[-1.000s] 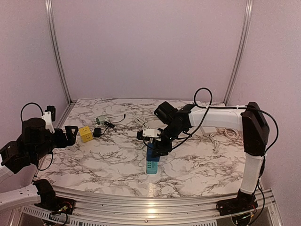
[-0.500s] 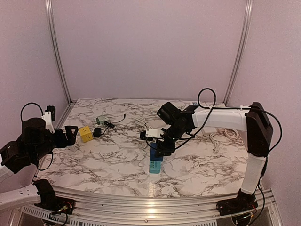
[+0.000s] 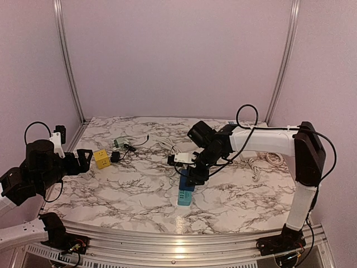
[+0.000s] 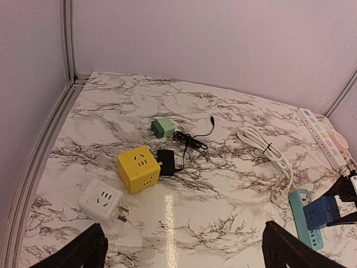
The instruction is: Insert the plug
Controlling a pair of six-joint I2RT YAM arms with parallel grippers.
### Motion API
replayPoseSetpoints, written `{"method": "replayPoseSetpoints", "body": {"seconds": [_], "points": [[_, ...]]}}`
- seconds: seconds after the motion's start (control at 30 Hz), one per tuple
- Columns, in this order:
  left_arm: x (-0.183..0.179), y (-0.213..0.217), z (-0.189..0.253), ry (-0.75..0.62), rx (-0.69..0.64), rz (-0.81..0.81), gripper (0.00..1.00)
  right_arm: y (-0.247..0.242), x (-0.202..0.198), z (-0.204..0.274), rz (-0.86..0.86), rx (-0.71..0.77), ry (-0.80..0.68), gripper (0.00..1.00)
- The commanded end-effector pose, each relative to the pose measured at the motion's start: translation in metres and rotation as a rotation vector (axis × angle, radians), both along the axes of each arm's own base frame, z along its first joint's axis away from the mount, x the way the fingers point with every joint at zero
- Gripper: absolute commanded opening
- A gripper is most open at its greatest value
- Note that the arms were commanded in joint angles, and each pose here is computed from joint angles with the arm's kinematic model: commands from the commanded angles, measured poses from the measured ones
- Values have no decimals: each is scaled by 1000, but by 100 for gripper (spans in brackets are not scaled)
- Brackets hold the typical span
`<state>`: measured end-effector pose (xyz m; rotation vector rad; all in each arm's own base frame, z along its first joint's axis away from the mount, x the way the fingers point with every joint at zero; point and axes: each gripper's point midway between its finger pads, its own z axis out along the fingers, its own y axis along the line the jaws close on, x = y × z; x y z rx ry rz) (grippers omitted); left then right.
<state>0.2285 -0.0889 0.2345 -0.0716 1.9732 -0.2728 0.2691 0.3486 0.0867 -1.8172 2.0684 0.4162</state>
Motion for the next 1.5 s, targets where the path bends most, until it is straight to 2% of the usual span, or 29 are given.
{"method": "replayPoseSetpoints", "body": {"seconds": [0.0, 0.17, 0.3, 0.33, 0.37, 0.4, 0.67, 0.93, 1.07, 1.33, 1.47], "points": [[-1, 3, -9, 20, 25, 12, 99, -13, 5, 15, -40, -10, -38, 63], [-1, 4, -9, 19, 24, 12, 99, -11, 4, 22, -36, 10, -43, 64], [-1, 4, -8, 17, 21, 12, 99, -12, 3, 21, -35, 9, -40, 70], [-1, 4, -9, 17, 22, 13, 99, -12, 3, 21, -35, 10, -41, 88], [-1, 4, -9, 18, 22, 12, 99, -12, 4, 22, -36, 10, -43, 97], [-1, 4, -9, 17, 22, 12, 99, -12, 4, 23, -36, 12, -45, 98], [-1, 4, -8, 16, 19, 13, 99, -6, 3, 50, -26, 86, -90, 98], [-1, 4, -9, 18, 21, 15, 99, -16, 33, 72, -138, 88, -256, 98], [-1, 4, -8, 17, 21, 15, 99, -19, 41, 54, -167, 38, -254, 99], [-1, 4, -8, 17, 20, 14, 99, -37, 33, -8, -194, -137, -142, 99], [-1, 4, -8, 17, 20, 13, 99, -45, 32, -17, -211, -183, -132, 99]]}}
